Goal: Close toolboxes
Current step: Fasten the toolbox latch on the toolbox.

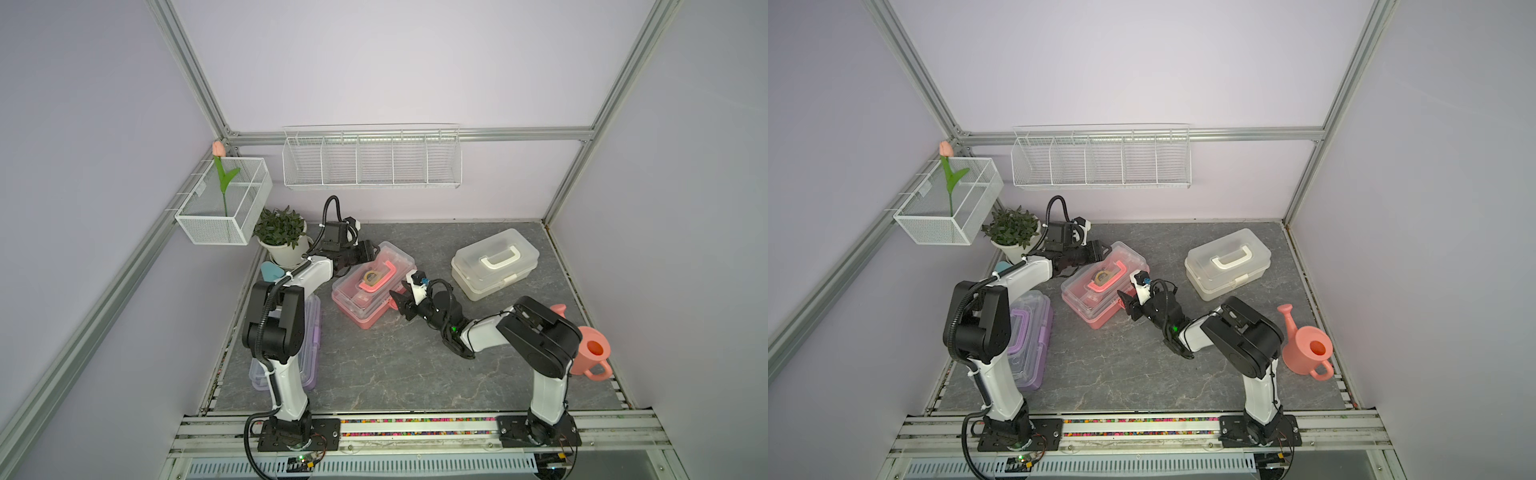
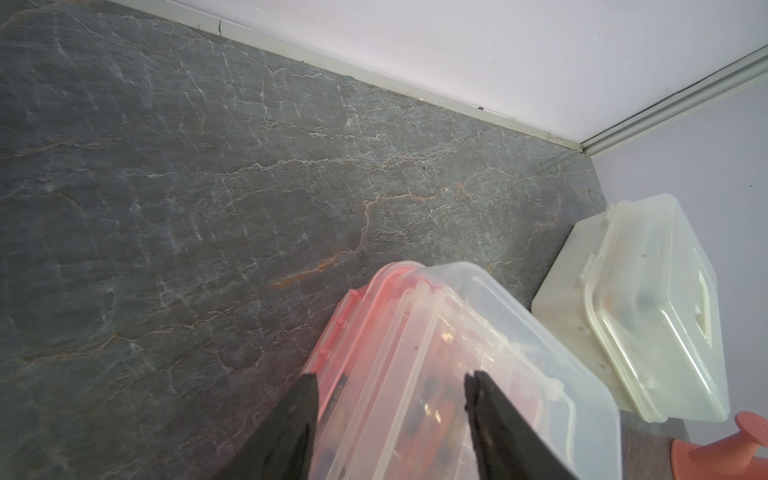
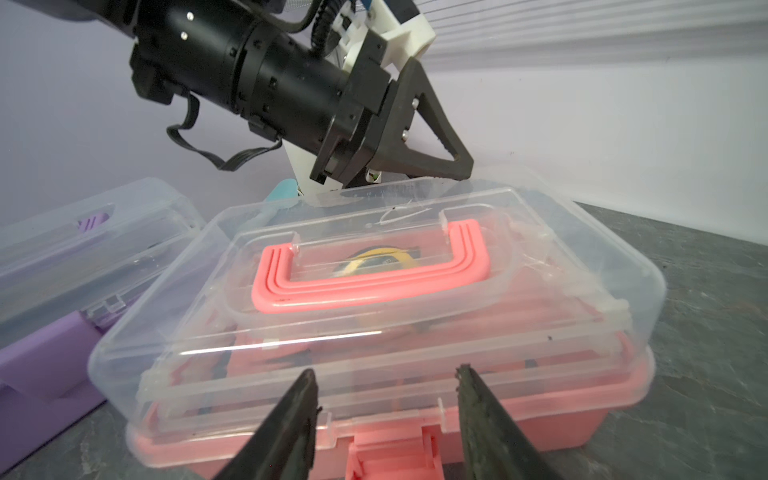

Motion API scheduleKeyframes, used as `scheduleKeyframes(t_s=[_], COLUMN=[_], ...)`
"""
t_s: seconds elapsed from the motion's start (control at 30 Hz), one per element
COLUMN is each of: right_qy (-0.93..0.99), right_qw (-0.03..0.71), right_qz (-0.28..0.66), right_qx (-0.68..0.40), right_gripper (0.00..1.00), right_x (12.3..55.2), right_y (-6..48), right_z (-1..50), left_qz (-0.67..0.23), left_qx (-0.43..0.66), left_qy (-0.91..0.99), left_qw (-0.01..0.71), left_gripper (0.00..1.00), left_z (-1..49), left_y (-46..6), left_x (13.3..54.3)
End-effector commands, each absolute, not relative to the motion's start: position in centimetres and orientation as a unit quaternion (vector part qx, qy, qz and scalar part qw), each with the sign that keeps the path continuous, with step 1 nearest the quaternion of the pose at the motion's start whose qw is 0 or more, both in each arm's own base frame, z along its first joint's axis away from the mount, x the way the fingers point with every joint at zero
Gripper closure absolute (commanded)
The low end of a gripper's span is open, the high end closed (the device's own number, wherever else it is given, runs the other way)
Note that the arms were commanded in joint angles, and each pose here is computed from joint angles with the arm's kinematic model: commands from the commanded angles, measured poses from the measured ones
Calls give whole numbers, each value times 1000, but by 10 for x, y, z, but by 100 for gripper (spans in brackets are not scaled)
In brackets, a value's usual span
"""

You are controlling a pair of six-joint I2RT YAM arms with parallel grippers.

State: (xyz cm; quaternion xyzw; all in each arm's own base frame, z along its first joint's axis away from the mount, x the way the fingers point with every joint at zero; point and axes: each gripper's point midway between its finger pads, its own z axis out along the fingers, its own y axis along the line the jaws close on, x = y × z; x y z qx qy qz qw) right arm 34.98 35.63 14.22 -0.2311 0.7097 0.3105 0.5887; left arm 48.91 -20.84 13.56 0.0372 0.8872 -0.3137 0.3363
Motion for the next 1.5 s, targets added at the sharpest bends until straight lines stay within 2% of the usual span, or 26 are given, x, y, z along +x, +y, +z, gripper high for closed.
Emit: scheduleKeyframes(t_s=[0.0, 0.2, 0.53, 0.87, 1.47], right_qy=[766, 833, 858, 840, 797], right_qw=[546, 464, 409, 417, 455], right_qz=[290, 263, 284, 319, 365], right_qx=[-176, -144, -121, -137, -161], right_gripper=[48, 54, 62, 64, 65], right_x=[358, 345, 326, 325, 328], right_y=[326, 292, 283, 311, 342], right_z=[135, 110, 72, 61, 87], left_qz=[-292, -285, -282, -281, -282], left_qx=[19, 10, -8, -11, -8], left_qy=[927, 934, 938, 939, 940], left_qw=[236, 214, 202, 200, 193], left_gripper=[37, 31, 33, 35, 36], left_z=[87, 81, 83, 86, 78], left_y=[-208, -204, -196, -198, -201], left_x=[449, 435, 415, 408, 402])
